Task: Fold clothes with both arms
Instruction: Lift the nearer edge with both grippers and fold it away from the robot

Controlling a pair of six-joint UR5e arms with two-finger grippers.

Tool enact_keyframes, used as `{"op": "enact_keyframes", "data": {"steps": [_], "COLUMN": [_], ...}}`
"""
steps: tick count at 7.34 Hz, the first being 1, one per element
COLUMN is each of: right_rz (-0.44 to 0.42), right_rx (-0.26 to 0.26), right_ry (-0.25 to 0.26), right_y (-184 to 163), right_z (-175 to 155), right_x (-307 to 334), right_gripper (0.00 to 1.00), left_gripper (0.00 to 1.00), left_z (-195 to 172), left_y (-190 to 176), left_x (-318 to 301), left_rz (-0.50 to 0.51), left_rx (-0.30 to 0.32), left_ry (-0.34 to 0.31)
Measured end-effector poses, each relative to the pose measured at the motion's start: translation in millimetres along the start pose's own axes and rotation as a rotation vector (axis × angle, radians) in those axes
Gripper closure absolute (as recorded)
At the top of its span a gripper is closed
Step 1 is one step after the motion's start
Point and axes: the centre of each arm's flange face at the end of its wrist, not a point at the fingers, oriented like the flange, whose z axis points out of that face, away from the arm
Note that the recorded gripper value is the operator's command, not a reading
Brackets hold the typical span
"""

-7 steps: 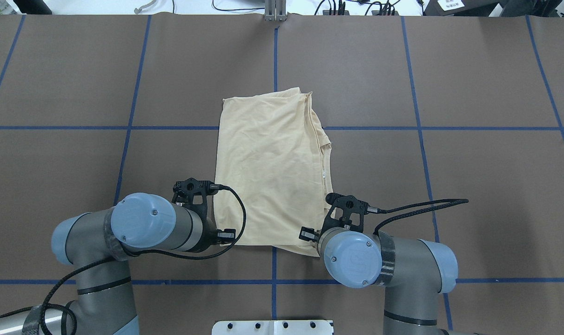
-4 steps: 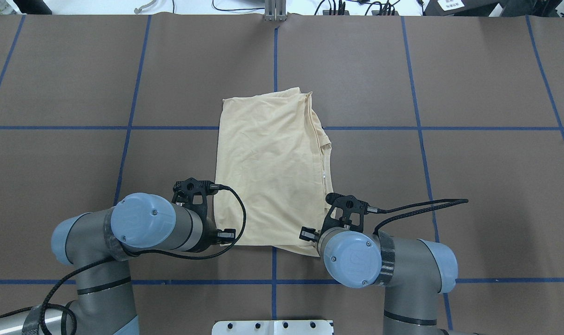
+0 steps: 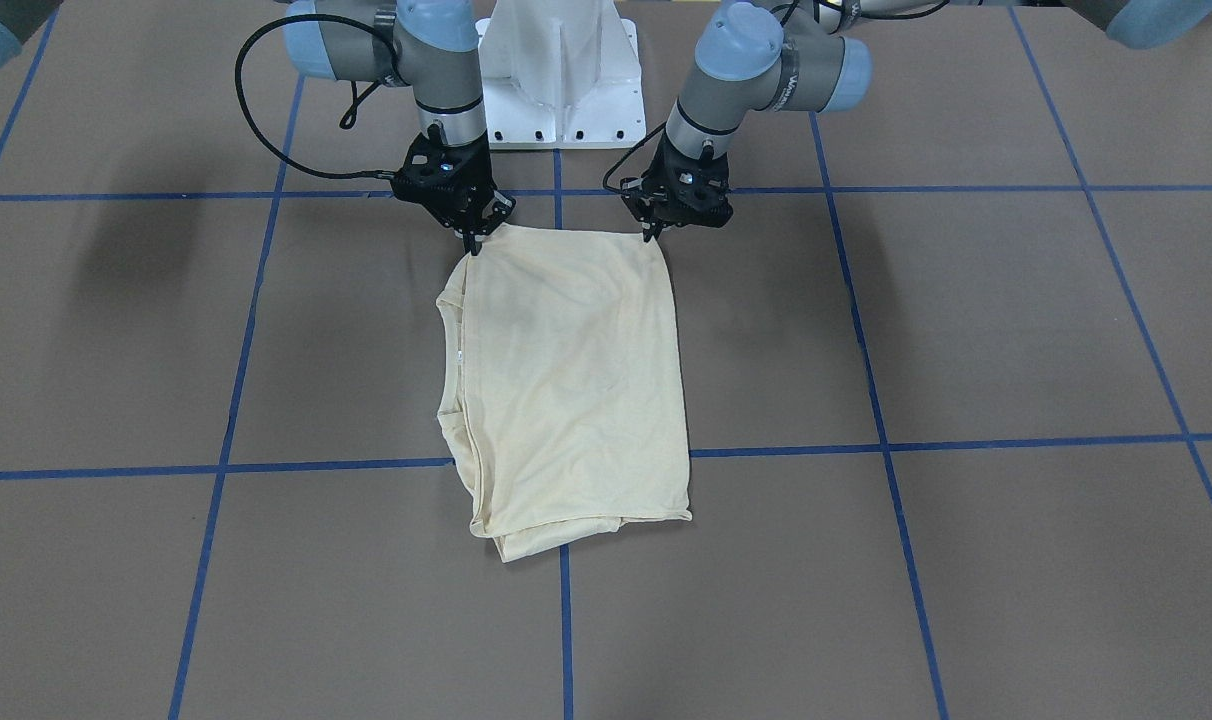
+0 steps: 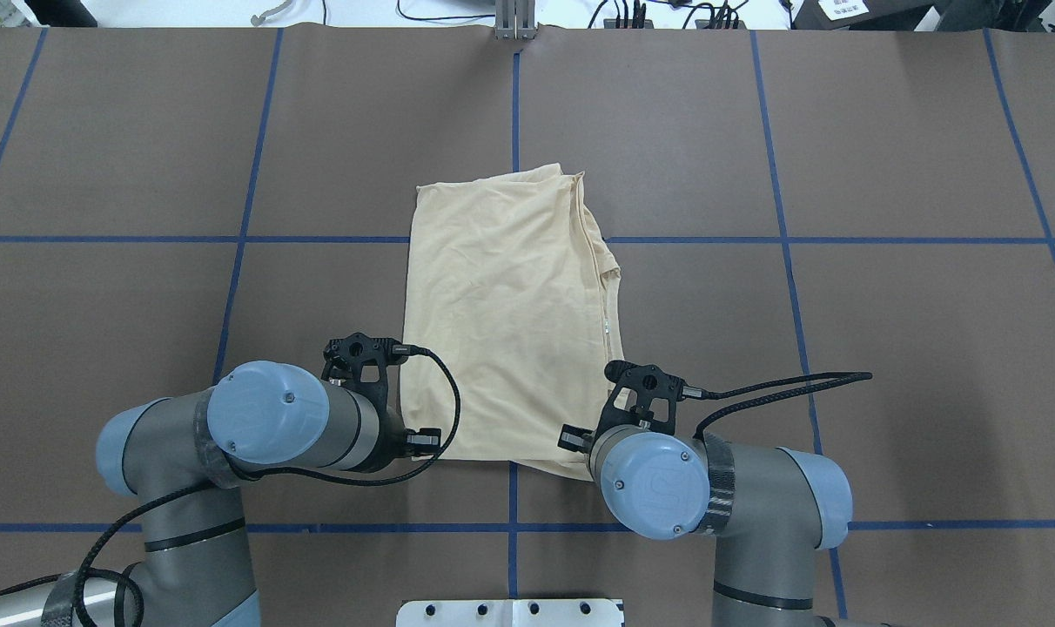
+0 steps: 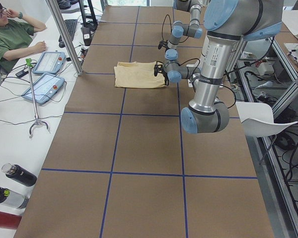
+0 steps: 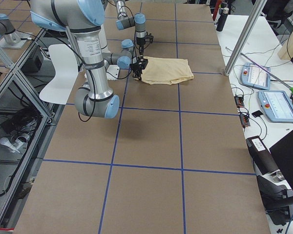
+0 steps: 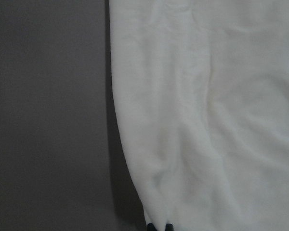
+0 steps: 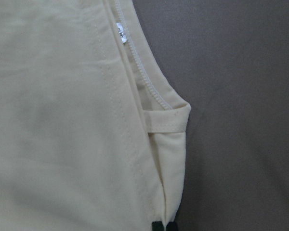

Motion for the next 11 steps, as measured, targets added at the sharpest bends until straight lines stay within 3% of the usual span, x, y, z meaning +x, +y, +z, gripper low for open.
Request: {"op": "enact_keyframes", "data": {"steps": [3,5,6,7,9,11], "right_rz": [0.008,-0.003,-0.014,-0.024,-0.017,0.01], "right_rx": [-0.01,-0.053,-0.08,-0.091,-0.053,0.013], "right_ry": [-0.043,-0.077,-0.076,-0.064,-0.024,-0.034], "right_y": [-8,-1,6,10,-5,-51], "right_z": [-24,-95,-131,-144,-115,-78], "right_x": [-3,2,8,11,1,-17], "right_gripper": [1.0,1.0,1.0,1.0,1.0,1.0], "left_gripper": [1.0,1.0,1.0,1.0,1.0,1.0], "left_z": [-40,-103,-131,-141,-113,-93], "left_y": [6,25,37,43,28,-23], "left_x": [17,33,39,42,36,24], "left_rz": [0.013,-0.023,-0.035,-0.04,-0.06,-0.076], "left_rx": [-0.006,-0.047,-0.075,-0.093,-0.086,-0.018], "left_ry": [0.079,0.187,0.212,0.204,0.132,0.072]}}
